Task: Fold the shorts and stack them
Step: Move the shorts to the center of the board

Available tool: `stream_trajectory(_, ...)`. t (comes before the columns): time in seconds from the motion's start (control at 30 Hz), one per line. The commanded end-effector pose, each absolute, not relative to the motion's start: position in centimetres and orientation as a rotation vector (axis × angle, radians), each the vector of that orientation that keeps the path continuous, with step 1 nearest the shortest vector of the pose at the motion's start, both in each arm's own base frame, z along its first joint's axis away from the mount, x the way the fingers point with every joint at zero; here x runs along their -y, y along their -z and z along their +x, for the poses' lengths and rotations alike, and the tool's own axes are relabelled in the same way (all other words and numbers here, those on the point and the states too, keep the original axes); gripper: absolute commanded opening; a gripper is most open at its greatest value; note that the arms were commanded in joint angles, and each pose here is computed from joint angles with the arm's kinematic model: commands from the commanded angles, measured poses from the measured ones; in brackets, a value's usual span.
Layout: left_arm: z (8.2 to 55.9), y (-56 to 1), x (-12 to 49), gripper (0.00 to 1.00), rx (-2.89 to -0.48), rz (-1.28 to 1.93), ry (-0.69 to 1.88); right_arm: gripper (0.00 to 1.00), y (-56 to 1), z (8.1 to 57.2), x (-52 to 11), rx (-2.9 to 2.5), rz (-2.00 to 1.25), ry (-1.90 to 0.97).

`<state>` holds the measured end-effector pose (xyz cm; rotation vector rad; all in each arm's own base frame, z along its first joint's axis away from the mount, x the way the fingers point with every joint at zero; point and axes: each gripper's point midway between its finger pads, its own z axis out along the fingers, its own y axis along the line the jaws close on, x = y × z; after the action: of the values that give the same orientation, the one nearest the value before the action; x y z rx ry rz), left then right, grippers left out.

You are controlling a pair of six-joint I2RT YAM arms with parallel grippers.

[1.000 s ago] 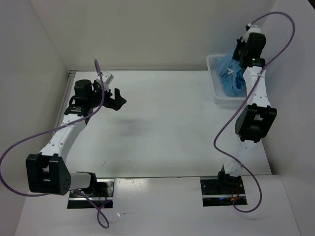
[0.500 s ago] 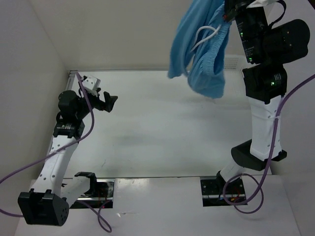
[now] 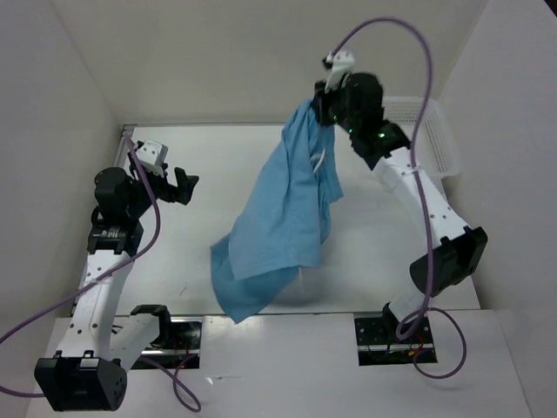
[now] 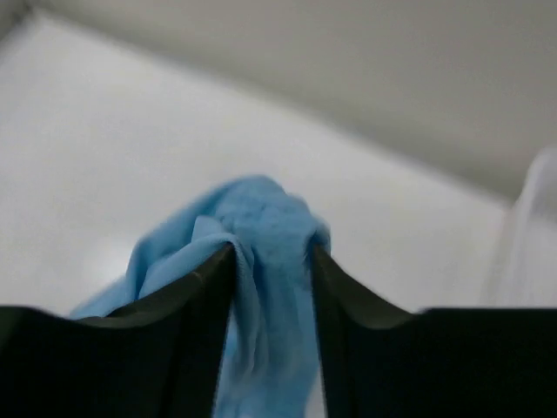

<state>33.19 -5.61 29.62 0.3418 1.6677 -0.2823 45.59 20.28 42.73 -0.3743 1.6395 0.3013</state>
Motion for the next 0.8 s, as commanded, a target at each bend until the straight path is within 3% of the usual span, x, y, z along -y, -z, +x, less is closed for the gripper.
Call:
stream_trajectory(0.0,31.4,-25.9,7.2,1.0,-1.809,0.389,0.414,0.49,-34.3,43.8,-18.3,-1.818,-0.339,-0.232)
stream_trajectory(0.1,29.2,-23.4,8.8,1.0,-1.925,0.422,0.522,0.73,-28.1,41.6,-17.4,-1.916,-0.401,-0.202)
stream_trajectory(0.17,28.0,-22.1,10.8,1.0,-1.971,0.479,0.59,0.74,-25.3,40.9,-16.2,-1.971,-0.397,-0.187)
stream_trajectory(0.47,27.2,-17.2,21.7,1.0,-2.05,0.832,0.799,0.71,-23.6,43.5,-14.8,-1.969,-0.335,-0.162)
stream_trajectory(0.67,22.8,-7.7,25.3,1.0,-2.267,1.043,0.755,0.69,-19.5,44.0,-14.7,-2.045,-0.347,-0.154)
stream_trajectory(0.77,23.3,-5.2,24.5,1.0,-2.298,1.026,0.654,0.69,-17.1,43.8,-14.4,-2.098,-0.354,-0.152)
